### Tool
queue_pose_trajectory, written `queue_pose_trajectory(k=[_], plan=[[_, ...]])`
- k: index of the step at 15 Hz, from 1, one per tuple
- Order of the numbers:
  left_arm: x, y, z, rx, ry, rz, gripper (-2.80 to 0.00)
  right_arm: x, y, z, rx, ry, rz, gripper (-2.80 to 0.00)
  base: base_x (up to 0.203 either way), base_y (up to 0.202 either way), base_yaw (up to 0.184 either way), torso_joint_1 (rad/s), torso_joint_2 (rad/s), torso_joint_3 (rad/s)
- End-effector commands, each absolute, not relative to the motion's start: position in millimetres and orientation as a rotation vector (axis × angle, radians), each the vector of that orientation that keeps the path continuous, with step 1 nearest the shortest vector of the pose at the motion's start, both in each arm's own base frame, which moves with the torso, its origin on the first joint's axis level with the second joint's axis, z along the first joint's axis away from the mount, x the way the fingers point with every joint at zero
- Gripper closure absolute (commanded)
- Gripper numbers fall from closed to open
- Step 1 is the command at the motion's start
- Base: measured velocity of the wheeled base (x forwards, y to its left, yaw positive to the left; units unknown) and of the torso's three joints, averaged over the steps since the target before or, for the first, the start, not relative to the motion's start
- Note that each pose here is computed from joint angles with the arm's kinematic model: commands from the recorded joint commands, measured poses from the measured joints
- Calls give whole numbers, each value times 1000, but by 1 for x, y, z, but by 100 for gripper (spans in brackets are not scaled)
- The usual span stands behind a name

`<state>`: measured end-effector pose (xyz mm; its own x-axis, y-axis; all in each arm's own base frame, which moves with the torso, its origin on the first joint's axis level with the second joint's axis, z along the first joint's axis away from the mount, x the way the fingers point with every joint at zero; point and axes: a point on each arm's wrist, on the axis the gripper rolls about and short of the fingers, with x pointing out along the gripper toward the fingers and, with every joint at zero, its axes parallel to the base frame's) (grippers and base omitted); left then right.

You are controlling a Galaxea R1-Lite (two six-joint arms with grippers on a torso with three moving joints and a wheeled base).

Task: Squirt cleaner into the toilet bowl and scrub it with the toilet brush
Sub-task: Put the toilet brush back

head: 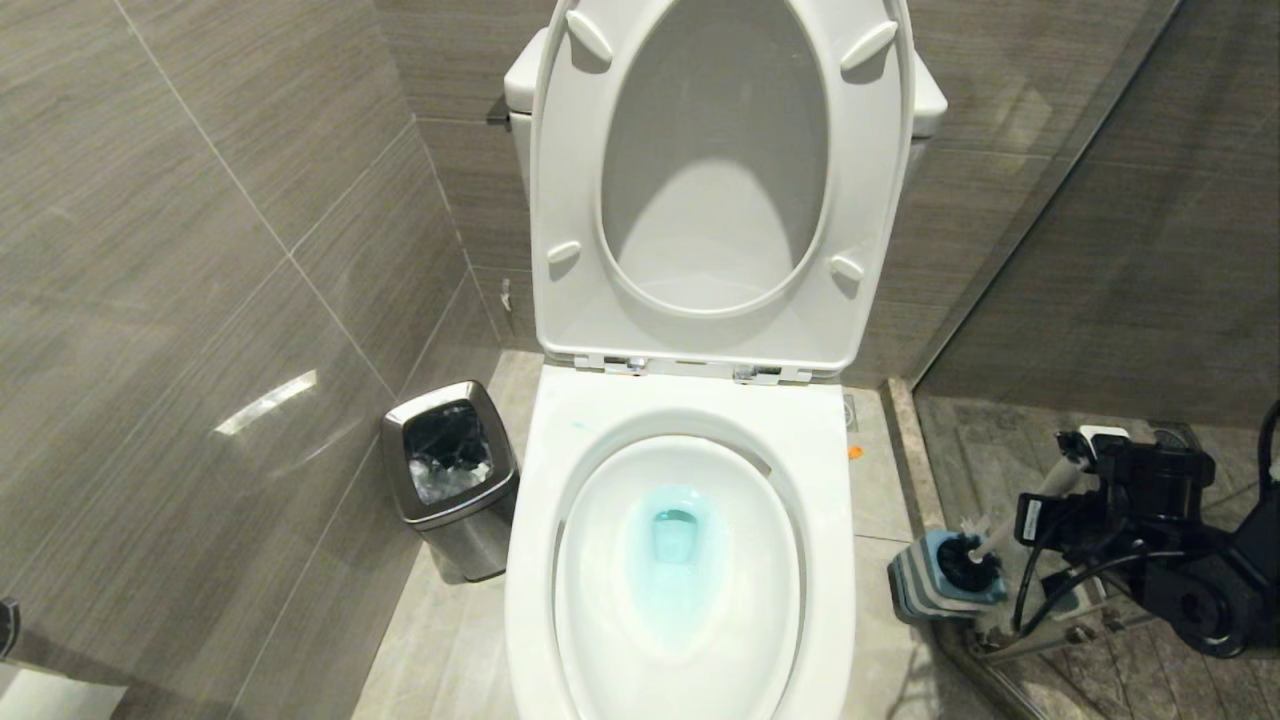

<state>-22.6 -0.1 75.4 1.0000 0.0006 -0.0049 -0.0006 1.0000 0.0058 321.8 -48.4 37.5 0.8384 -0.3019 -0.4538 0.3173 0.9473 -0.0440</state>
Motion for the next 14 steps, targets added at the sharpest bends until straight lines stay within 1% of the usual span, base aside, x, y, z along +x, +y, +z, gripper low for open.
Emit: queue_pose_trajectory(k=[1, 5, 6, 11, 14], plan=[[-23, 0, 75, 6, 5, 0, 0, 323, -49, 35, 34, 476, -329, 0, 0, 0, 0, 0, 0, 0], [-23, 0, 75, 6, 5, 0, 0, 324, -49, 34, 32, 478, -328, 0, 0, 0, 0, 0, 0, 0], [-23, 0, 75, 6, 5, 2, 0, 325, -49, 35, 35, 472, -328, -280, 0, 0, 0, 0, 0, 0], [-23, 0, 75, 6, 5, 1, 0, 327, -49, 37, 41, 462, -327, -280, 0, 0, 0, 0, 0, 0], [-23, 0, 75, 6, 5, 0, 0, 324, -47, 48, 41, 433, -315, -280, 0, 0, 0, 0, 0, 0]])
